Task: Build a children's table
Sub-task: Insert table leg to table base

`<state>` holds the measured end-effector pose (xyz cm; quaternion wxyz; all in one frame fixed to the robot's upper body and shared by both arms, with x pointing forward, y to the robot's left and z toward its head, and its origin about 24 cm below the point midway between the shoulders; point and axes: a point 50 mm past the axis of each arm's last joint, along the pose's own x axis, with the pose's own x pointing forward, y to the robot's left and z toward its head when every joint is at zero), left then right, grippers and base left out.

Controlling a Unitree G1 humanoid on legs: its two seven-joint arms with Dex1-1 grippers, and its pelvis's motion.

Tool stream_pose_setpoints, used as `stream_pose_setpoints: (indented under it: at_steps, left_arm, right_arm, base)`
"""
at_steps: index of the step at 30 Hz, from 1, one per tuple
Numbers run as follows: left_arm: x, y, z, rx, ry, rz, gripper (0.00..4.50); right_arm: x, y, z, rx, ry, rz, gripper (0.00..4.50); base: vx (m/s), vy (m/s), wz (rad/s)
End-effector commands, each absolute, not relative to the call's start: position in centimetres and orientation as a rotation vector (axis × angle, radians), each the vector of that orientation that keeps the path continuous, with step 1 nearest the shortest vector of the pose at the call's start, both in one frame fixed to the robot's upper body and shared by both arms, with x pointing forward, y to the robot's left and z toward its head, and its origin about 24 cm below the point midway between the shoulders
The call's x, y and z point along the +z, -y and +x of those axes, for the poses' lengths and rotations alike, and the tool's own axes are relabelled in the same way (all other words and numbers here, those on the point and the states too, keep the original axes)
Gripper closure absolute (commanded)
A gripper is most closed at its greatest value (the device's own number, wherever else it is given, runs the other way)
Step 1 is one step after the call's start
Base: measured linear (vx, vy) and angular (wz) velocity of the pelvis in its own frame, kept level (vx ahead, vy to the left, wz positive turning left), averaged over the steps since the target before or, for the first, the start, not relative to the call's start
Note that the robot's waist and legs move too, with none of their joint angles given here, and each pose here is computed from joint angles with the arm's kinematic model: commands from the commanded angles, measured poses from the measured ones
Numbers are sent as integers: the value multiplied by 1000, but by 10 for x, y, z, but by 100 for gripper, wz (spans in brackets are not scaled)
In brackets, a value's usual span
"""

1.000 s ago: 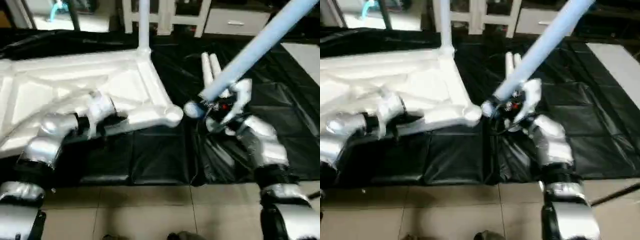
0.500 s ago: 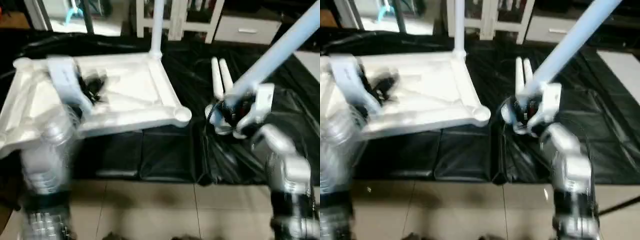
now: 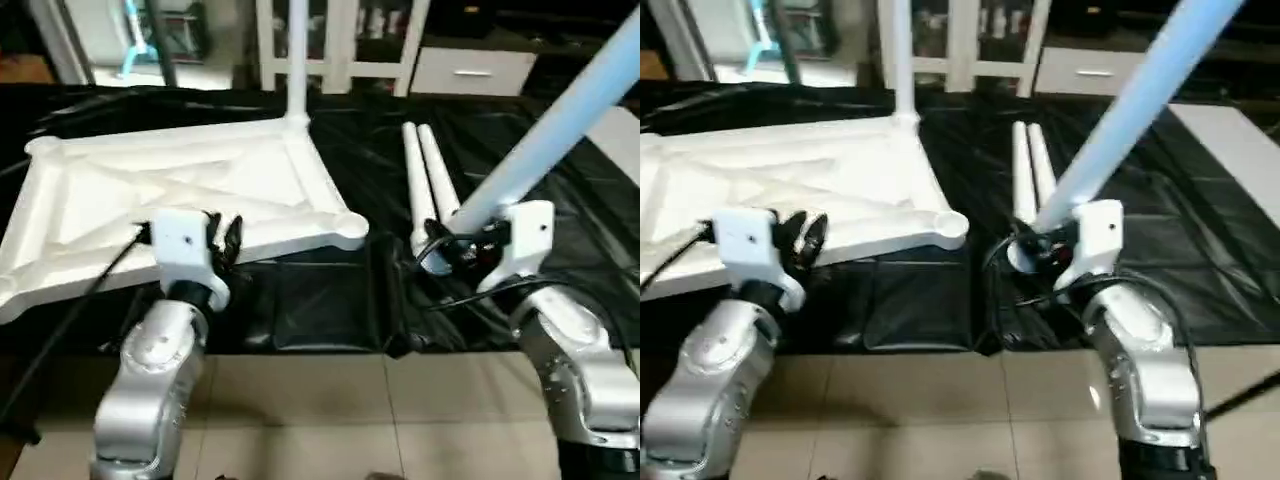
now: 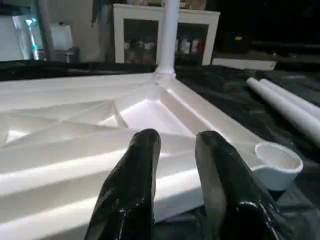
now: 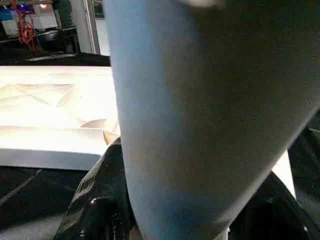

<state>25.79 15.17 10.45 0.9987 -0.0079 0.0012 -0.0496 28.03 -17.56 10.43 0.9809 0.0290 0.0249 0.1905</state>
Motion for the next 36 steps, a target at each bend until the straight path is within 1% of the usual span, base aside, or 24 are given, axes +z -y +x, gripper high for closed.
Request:
stream_pose_setpoints:
  at_steps: [1,4,12,17,19,22,25,29,31,34,36]
  left_arm:
    - [107,-150,254,-88,15,-13,308]
    - [103,-147,252,-91,-16,-16,308]
    - [101,-155,252,-58,-27,15,308]
    - [102,-150,252,-95,-26,44,308]
    - [102,-149,253,-101,-27,35,308]
    - [100,-152,256,-67,-33,20,308]
    - [101,-150,256,-73,-31,24,308]
    - [100,-149,255,-78,-33,21,308]
    - [100,-149,255,-68,-30,10,308]
    - [100,-149,255,-62,-27,3,308]
    - [100,-148,255,-77,-25,-1,308]
  right_arm:
    - [110,174,284,382,-21,41,262]
    - [108,171,285,401,-19,-5,262]
    - [97,168,277,430,-35,13,262]
    - [96,171,272,414,-42,23,262]
    - [95,170,270,431,-49,-1,262]
    - [96,170,270,469,-50,-8,262]
    - [97,169,270,487,-55,-7,262]
    - [99,168,273,505,-52,-33,262]
    - [101,172,277,469,-46,9,262]
    - [101,176,279,466,-39,-40,262]
    - [102,179,280,454,-30,-41,262]
  base:
    - [0,0,0]
    - [0,0,0]
    - [38,18,-8]
    - [98,25,-2]
    - [127,23,7]
    - [129,25,11]
    - [136,29,15]
    - [130,43,63]
    - [167,-171,24]
    - [112,-115,-4]
    - [154,-66,12]
